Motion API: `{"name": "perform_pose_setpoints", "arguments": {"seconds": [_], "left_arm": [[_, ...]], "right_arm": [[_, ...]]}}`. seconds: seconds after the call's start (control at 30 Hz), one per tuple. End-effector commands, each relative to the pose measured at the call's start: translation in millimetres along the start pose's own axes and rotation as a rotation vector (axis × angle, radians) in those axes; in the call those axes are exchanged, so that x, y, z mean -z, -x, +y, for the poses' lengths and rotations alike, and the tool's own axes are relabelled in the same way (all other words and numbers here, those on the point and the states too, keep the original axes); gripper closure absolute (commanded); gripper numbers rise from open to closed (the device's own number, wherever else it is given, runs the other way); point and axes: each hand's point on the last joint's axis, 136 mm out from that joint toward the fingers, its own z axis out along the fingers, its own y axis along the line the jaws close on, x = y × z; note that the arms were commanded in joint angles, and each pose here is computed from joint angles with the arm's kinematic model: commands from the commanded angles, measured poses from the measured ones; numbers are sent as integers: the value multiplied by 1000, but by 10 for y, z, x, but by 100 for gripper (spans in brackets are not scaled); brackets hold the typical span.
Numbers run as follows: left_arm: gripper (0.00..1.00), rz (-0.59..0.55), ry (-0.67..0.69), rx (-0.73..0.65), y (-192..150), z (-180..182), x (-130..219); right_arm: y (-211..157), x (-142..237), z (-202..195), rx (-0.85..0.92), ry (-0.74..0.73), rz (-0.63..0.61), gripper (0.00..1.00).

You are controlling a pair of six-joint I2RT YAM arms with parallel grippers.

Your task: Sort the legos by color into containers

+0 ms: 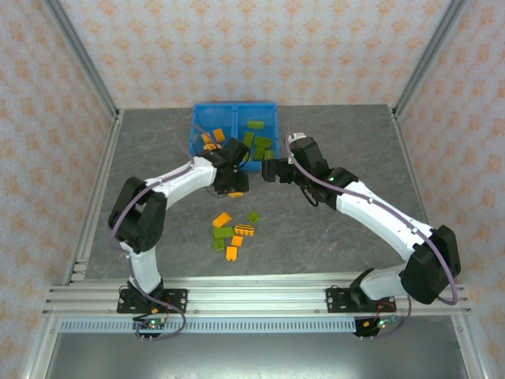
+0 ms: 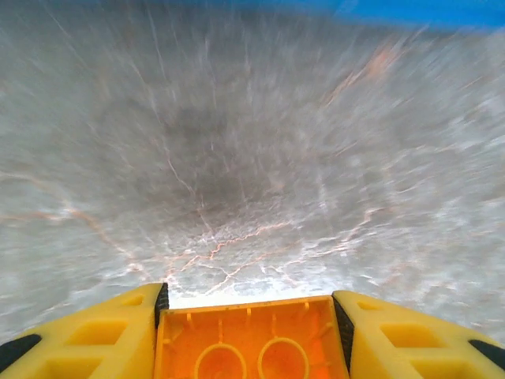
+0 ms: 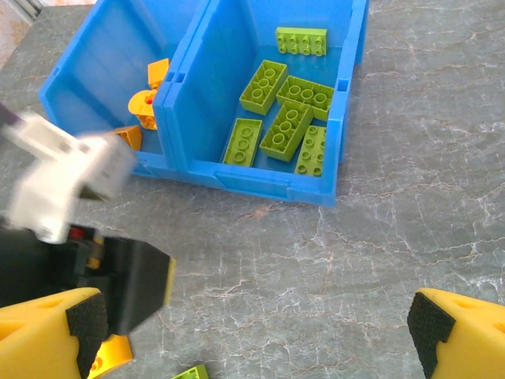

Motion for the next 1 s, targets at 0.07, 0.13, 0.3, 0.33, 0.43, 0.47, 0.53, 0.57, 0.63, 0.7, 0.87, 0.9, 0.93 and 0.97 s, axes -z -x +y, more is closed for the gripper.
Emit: {"name": "perform_pose_setpoints", "arguments": {"seconds": [0.07,0.13,0.3,0.33,0.43,0.47,0.53,0.57,0.63,0.7,0.87,0.9,0.93,0.97], "left_arm": [[54,-302,159,-55,857,358,826],[54,-381,169,-9,1208,498,916],[55,-509,173,71,2057,618,810],[55,-524,179,64,2182,590,771],[55,-555,198,30,2523,483,615],[55,-559,215,22,2604,476,563],[54,-565,253,17,2720,507,431],[54,-565,269,28,2764,545,379],[53,-551,267,47,2801,591,260],[53,-535,252,70,2802,626,175],[34,-504,200,61,2750,561,151],[31,-505,196,62,2744,559,183],[29,-507,189,62,2736,550,224],[28,-515,178,61,2735,531,288]], "right_arm": [[80,106,143,5,81,-23,1],[85,117,177,5,105,-30,1],[90,131,172,-5,100,-26,1],[103,147,168,-10,98,-31,1],[124,198,171,-15,102,-42,0],[134,222,161,-16,100,-47,1],[142,256,143,-17,93,-57,1],[142,270,133,-20,91,-60,1],[140,301,130,-26,94,-66,1],[131,318,131,-31,98,-66,1],[128,320,132,-34,99,-64,1],[141,322,140,-35,101,-67,1],[141,308,146,-36,104,-65,1],[145,298,153,-36,105,-63,1]]}}
